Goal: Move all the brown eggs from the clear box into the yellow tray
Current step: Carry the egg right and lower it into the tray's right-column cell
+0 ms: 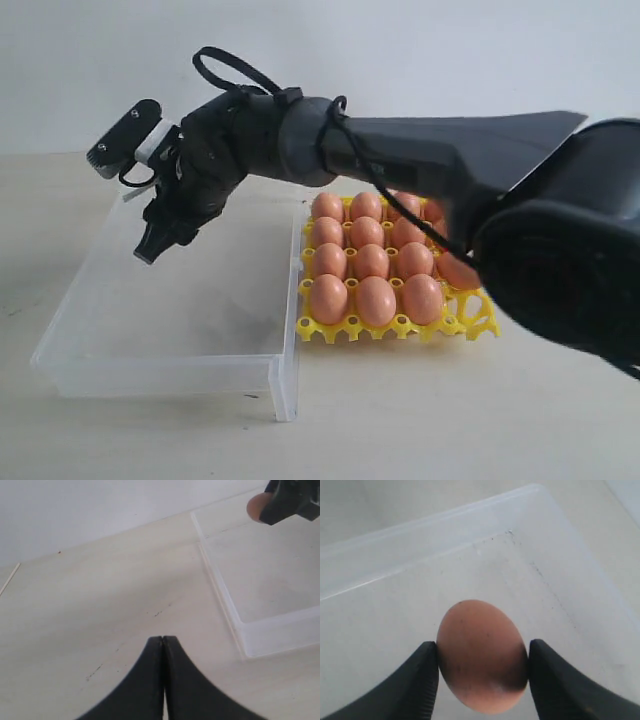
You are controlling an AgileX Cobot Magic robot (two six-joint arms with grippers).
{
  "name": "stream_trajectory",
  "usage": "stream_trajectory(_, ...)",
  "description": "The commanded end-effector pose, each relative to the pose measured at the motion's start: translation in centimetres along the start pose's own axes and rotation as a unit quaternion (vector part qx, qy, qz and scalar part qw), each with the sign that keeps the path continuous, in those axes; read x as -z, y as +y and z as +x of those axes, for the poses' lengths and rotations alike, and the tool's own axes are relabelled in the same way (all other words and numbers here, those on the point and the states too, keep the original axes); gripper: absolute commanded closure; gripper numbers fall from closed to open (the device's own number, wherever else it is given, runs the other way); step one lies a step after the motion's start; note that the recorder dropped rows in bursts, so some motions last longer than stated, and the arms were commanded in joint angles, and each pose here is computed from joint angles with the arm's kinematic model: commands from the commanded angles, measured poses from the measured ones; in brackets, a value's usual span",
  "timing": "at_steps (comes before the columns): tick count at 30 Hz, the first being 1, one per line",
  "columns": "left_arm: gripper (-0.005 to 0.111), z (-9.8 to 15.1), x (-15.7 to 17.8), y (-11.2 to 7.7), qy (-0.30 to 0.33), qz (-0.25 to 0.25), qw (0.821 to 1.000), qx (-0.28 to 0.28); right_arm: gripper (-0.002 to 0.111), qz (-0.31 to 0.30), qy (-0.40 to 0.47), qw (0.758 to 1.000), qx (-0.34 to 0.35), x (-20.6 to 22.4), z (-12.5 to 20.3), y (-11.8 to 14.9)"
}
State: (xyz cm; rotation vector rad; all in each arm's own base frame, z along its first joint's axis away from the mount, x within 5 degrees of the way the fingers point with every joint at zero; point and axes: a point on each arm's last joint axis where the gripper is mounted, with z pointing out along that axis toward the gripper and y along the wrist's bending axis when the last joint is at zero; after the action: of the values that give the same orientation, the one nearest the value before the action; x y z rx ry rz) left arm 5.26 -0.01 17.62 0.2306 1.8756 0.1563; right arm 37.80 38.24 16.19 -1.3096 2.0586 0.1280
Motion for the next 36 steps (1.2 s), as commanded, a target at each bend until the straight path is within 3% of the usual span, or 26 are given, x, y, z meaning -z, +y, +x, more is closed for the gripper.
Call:
stream_trajectory(1, 0.107, -0.2, 0.1, 0.0, -0.006, -0.001, 1.0, 0.002, 0.108, 0.004, -0.032, 0.999, -0.016, 5.3, 1.4, 0.1)
stream_trajectory(5, 0.107, -0.2, 0.1, 0.0, -0.006, -0.001, 1.0, 0.002, 0.108, 0.037, -0.201, 0.978, -0.039, 12.6, 4.0, 0.8)
stream_trajectory(7, 0.107, -0.2, 0.1, 0.0, -0.006, -0.001, 1.0, 0.002, 0.108, 0.047, -0.247, 0.965, -0.073, 15.0, 7.1, 1.0)
stream_trajectory(12, 0.107, -0.2, 0.1, 0.0, -0.006, -0.001, 1.0, 0.002, 0.108, 0.107, -0.255, 0.939, -0.203, 17.5, 15.1, -0.4)
stream_trajectory(20, 0.107, -0.2, 0.1, 0.0, -0.007, -0.001, 1.0, 0.002, 0.108, 0.177, -0.216, 0.916, -0.287, 18.4, 22.8, -0.4)
stream_trajectory(26, 0.107, -0.2, 0.1, 0.0, -0.007, -0.001, 1.0, 0.002, 0.108, 0.201, -0.174, 0.909, -0.321, 18.4, 25.8, -0.4)
stream_trajectory(36, 0.107, -0.2, 0.1, 0.0, -0.007, -0.001, 1.0, 0.002, 0.108, 0.213, -0.126, 0.904, -0.349, 17.1, 27.9, -0.1)
